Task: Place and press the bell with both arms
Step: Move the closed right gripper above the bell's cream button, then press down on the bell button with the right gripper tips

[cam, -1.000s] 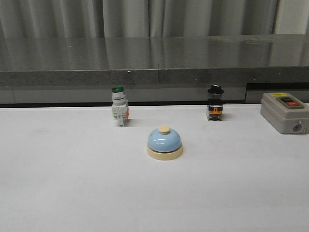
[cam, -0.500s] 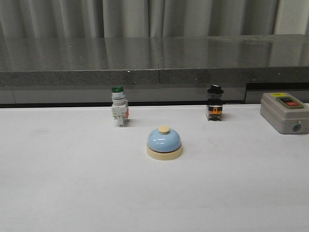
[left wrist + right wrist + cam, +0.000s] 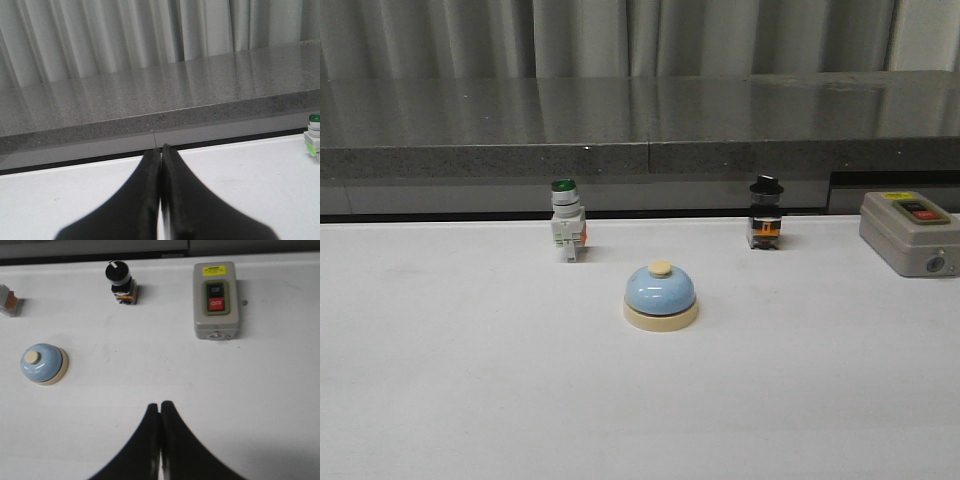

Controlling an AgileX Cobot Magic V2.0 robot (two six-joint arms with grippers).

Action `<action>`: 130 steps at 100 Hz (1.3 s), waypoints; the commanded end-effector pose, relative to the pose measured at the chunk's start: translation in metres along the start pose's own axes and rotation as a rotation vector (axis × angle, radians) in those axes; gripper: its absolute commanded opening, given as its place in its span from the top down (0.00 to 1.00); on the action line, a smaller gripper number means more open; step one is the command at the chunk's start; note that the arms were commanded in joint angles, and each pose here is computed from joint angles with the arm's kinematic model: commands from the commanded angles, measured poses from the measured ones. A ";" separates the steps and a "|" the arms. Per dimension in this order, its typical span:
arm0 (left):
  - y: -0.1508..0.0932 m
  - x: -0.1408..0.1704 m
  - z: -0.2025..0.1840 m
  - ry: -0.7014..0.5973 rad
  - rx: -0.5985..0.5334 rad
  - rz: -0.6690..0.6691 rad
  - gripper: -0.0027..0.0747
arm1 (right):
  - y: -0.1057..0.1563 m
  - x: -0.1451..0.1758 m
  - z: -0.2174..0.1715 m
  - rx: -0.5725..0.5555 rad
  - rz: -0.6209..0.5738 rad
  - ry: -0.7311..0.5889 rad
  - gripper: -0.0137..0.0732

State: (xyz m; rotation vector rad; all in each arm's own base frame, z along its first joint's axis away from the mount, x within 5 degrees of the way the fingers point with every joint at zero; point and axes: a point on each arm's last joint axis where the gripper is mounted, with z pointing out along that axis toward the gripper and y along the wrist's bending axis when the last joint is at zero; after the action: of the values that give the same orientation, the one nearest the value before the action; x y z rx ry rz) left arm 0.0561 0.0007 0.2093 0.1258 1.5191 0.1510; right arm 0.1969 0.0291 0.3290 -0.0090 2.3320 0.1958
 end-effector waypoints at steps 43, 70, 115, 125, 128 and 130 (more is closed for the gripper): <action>-0.001 0.005 -0.001 -0.066 -0.010 -0.011 0.99 | 0.097 -0.047 0.121 -0.179 -0.209 0.175 0.91; -0.001 0.005 -0.001 -0.066 -0.010 -0.011 0.99 | 0.138 -0.047 0.167 -0.215 -0.274 0.262 0.91; -0.001 0.005 -0.001 -0.066 -0.010 -0.011 0.99 | 0.165 -0.041 0.197 -0.237 -0.316 0.309 0.91; -0.001 0.005 -0.001 -0.066 -0.010 -0.011 0.99 | 0.167 -0.036 0.203 -0.236 -0.320 0.325 0.91; -0.001 0.005 -0.001 -0.066 -0.010 -0.011 0.99 | 0.167 -0.035 0.204 -0.235 -0.321 0.330 0.91; -0.001 0.005 -0.001 -0.066 -0.010 -0.011 0.99 | 0.168 -0.034 0.205 -0.235 -0.322 0.333 0.91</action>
State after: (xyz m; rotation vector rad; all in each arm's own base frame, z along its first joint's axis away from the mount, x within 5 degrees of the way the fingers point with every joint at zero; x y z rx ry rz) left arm 0.0561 0.0007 0.2093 0.1258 1.5191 0.1510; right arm 0.3545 0.2191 0.2106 -0.5706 2.6714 0.2878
